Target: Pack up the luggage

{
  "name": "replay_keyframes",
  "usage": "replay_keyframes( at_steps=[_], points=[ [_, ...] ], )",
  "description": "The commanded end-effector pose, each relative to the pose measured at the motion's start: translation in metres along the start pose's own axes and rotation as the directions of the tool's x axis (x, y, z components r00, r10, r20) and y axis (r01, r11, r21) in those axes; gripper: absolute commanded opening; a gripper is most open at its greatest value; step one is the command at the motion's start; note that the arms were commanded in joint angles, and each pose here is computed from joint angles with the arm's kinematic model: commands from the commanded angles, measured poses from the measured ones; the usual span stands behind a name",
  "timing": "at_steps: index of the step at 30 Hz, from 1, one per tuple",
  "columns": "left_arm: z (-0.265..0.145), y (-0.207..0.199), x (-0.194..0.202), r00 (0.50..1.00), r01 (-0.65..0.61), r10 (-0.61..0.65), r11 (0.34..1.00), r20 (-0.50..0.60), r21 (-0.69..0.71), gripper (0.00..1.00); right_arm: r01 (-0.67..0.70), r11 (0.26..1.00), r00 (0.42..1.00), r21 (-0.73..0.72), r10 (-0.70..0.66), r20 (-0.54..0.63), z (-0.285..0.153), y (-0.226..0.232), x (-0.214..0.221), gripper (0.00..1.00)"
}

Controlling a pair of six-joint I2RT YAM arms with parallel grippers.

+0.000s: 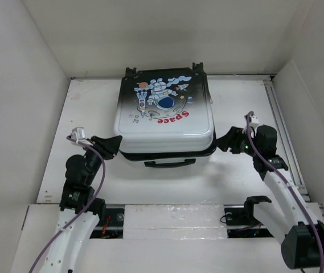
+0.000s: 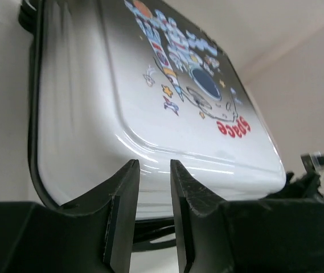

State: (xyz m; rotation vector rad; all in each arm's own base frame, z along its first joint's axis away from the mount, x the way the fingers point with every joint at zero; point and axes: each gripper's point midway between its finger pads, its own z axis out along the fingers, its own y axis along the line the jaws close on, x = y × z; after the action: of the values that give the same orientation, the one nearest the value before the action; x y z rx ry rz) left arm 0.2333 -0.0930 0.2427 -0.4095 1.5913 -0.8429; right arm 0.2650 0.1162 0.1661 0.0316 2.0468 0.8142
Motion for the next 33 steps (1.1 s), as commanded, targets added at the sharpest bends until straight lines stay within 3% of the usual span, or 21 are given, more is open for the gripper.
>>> replay_keyframes(
  at_steps=[1, 4, 8, 12, 16, 19, 20, 21, 22, 23, 24, 26, 27, 28, 29, 30, 31, 33],
  points=[
    [0.006, -0.039, -0.005, 0.996, -0.069, 0.077, 0.983, -0.041, 0.168, 0.24, 0.051, 0.991, 0.998, -0.124, -0.047, 0.037, 0.011, 0.017, -0.023, 0.70],
    [0.011, -0.085, -0.038, 0.994, -0.107, 0.109, 0.952, 0.008, 0.286, 0.28, 0.011, 0.958, 1.000, -0.287, -0.016, -0.016, 0.019, 0.030, -0.007, 0.70],
    [0.041, -0.111, -0.055, 0.995, -0.087, 0.096, 0.939, -0.011, 0.333, 0.32, -0.003, 0.934, 0.998, -0.357, -0.018, -0.055, 0.022, 0.036, 0.000, 0.68],
    [0.091, -0.113, -0.079, 0.998, -0.054, 0.058, 0.966, -0.008, 0.253, 0.35, -0.018, 0.950, 0.999, -0.311, 0.004, -0.044, 0.024, 0.027, 0.003, 0.68],
    [0.150, -0.141, -0.126, 0.998, -0.054, 0.043, 0.970, 0.050, 0.238, 0.36, -0.032, 0.960, 0.999, -0.279, 0.020, -0.048, 0.028, 0.020, 0.004, 0.70],
    [0.210, -0.176, -0.161, 0.990, -0.137, 0.131, 0.973, 0.043, 0.186, 0.38, -0.038, 0.966, 0.998, -0.254, 0.025, -0.053, 0.033, 0.014, 0.004, 0.70],
    [0.234, -0.245, -0.178, 0.978, -0.198, 0.176, 0.954, 0.112, 0.226, 0.40, -0.025, 0.965, 0.999, -0.260, 0.015, -0.038, 0.035, 0.014, -0.001, 0.70],
    [0.249, -0.239, -0.163, 0.945, -0.325, 0.319, 0.940, 0.067, 0.101, 0.43, -0.043, 0.963, 0.998, -0.265, 0.030, -0.054, 0.039, 0.013, 0.001, 0.70],
    [0.258, -0.258, -0.171, 0.934, -0.351, 0.343, 0.933, 0.103, 0.073, 0.45, -0.044, 0.958, 0.998, -0.283, 0.030, -0.052, 0.040, 0.015, 0.000, 0.71],
    [0.219, -0.320, -0.224, 0.929, -0.326, 0.272, 0.923, 0.251, 0.205, 0.45, -0.057, 0.956, 0.997, -0.287, 0.038, -0.072, 0.042, 0.013, 0.004, 0.71],
    [0.260, -0.291, -0.177, 0.954, -0.296, 0.280, 0.935, 0.103, 0.196, 0.45, -0.063, 0.953, 0.996, -0.297, 0.039, -0.084, 0.044, 0.013, 0.006, 0.74],
    [0.253, -0.298, -0.152, 0.969, -0.240, 0.249, 0.938, -0.004, 0.252, 0.40, -0.064, 0.949, 0.997, -0.310, 0.046, -0.067, 0.043, 0.015, 0.000, 0.78],
    [0.233, -0.317, -0.080, 0.939, -0.275, 0.318, 0.924, -0.135, 0.264, 0.39, -0.064, 0.949, 0.997, -0.310, 0.046, -0.067, 0.043, 0.015, 0.000, 0.80],
    [0.220, -0.339, -0.060, 0.934, -0.321, 0.352, 0.907, -0.070, 0.272, 0.39, -0.050, 0.950, 0.998, -0.307, 0.038, -0.047, 0.043, 0.015, -0.004, 0.84],
    [0.208, -0.326, -0.050, 0.901, -0.432, 0.431, 0.894, 0.036, 0.115, 0.39, -0.052, 0.952, 0.998, -0.301, 0.041, -0.042, 0.042, 0.013, -0.005, 0.84],
    [0.169, -0.296, -0.002, 0.870, -0.490, 0.493, 0.862, 0.010, 0.128, 0.42, -0.045, 0.951, 0.999, -0.304, 0.036, -0.035, 0.042, 0.013, -0.007, 0.84],
    [0.137, -0.330, 0.002, 0.917, -0.400, 0.387, 0.885, 0.101, 0.237, 0.47, -0.038, 0.951, 0.999, -0.307, 0.031, -0.028, 0.042, 0.015, -0.011, 0.83],
    [0.115, -0.322, 0.015, 0.960, -0.262, 0.279, 0.906, -0.002, 0.331, 0.47, -0.052, 0.940, 0.998, -0.338, 0.038, -0.048, 0.038, 0.019, -0.009, 0.80]
  ],
)
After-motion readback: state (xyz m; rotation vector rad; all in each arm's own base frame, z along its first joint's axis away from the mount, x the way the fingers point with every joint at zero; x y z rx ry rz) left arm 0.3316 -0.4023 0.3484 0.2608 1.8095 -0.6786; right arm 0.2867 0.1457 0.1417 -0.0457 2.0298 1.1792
